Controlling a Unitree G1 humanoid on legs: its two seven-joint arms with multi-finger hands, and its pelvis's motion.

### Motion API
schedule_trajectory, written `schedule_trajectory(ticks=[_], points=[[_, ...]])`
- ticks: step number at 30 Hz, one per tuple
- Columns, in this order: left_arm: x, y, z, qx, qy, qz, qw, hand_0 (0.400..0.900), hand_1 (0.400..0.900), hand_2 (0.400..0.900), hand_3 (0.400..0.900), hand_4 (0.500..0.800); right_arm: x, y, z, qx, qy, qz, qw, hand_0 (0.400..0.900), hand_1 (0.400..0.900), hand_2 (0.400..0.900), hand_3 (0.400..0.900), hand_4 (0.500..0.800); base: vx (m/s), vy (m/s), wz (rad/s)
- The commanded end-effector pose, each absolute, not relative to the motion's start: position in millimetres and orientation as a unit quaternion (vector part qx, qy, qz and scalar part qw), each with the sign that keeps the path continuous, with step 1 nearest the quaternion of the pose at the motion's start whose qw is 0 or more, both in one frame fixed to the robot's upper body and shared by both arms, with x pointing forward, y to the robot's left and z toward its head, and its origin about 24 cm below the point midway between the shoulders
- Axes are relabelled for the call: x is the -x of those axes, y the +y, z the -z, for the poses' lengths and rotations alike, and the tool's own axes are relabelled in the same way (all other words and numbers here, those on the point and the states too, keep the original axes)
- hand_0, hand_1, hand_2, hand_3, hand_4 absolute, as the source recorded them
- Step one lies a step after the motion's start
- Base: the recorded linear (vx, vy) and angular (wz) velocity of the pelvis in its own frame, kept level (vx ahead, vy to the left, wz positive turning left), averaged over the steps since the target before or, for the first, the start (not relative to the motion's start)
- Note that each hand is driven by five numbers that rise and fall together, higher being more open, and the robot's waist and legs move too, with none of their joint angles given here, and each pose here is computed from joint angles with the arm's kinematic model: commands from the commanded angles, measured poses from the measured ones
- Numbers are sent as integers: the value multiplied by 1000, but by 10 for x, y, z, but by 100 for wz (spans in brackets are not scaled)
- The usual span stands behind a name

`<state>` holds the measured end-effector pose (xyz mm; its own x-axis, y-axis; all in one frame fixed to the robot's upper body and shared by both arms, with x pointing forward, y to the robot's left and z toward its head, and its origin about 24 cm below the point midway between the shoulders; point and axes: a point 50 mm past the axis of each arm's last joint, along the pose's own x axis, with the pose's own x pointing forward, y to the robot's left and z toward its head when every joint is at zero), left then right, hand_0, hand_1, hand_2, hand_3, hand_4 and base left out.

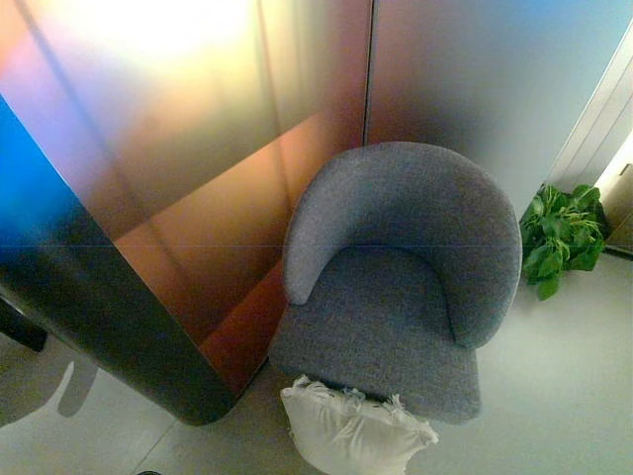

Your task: Pick up the pillow and put it on the sofa.

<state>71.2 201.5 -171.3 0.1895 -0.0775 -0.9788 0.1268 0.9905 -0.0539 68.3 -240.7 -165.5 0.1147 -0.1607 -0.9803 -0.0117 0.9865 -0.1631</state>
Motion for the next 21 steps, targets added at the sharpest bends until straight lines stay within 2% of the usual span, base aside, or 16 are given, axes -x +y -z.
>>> schedule_trajectory(ticks=[1, 7, 15, 21], points=[[-847, 2182, 1666, -47, 639, 58, 765, 900, 900, 900, 900, 800, -761, -2474, 1628, 116, 673, 60, 728, 900, 900, 900, 900, 800, 0, 0, 0], [-953, 2177, 1642, -47, 619, 59, 782, 900, 900, 900, 900, 800, -872, -2567, 1580, 144, 657, 66, 737, 900, 900, 900, 900, 800, -13, -42, 1], [-1364, 2176, 1513, -47, 560, 72, 824, 900, 900, 900, 900, 800, -1536, -2878, 1272, 207, 573, 101, 786, 900, 900, 900, 900, 800, -177, 16, 3], [-1548, 2216, 1422, -32, 524, 76, 848, 900, 900, 900, 900, 800, -1827, -3077, 1050, 216, 522, 127, 815, 900, 900, 900, 900, 800, -113, 56, 5]])
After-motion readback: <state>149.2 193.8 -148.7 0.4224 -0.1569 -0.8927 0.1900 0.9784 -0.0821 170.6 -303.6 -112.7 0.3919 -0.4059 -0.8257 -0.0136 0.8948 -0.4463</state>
